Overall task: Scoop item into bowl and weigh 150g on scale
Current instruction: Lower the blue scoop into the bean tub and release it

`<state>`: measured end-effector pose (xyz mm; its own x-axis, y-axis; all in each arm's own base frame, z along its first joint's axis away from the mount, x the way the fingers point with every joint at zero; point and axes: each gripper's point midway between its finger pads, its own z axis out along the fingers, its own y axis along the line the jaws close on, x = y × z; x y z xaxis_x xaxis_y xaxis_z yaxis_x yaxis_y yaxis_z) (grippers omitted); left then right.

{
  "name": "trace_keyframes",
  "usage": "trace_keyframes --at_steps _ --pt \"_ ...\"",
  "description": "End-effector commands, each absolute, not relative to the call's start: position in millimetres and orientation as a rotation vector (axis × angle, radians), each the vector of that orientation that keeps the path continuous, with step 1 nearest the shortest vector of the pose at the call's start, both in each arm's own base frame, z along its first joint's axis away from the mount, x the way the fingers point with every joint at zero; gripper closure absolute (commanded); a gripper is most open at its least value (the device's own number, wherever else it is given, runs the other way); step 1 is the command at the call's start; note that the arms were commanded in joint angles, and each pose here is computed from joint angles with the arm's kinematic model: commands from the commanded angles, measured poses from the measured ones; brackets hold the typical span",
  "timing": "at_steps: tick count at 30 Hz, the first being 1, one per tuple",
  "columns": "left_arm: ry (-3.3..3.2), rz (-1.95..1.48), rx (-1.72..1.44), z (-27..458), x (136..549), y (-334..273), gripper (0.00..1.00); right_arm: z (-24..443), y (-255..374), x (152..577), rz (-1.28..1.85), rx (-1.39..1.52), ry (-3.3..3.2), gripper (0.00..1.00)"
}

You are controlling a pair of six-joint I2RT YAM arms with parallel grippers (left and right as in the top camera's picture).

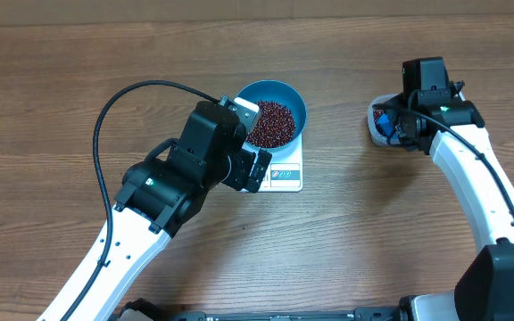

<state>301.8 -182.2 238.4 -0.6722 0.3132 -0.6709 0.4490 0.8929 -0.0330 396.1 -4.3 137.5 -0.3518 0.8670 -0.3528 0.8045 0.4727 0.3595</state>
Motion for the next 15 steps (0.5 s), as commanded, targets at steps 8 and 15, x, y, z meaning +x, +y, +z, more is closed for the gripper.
trace_keyframes --at_steps 8,15 --pt "2.321 -0.263 0.561 251 303 -184 0.00 123 -7 395 0.129 1.397 2.255 0.00" --pt "2.321 -0.263 0.561 251 303 -184 0.00 145 -7 390 0.062 1.200 2.389 0.00"
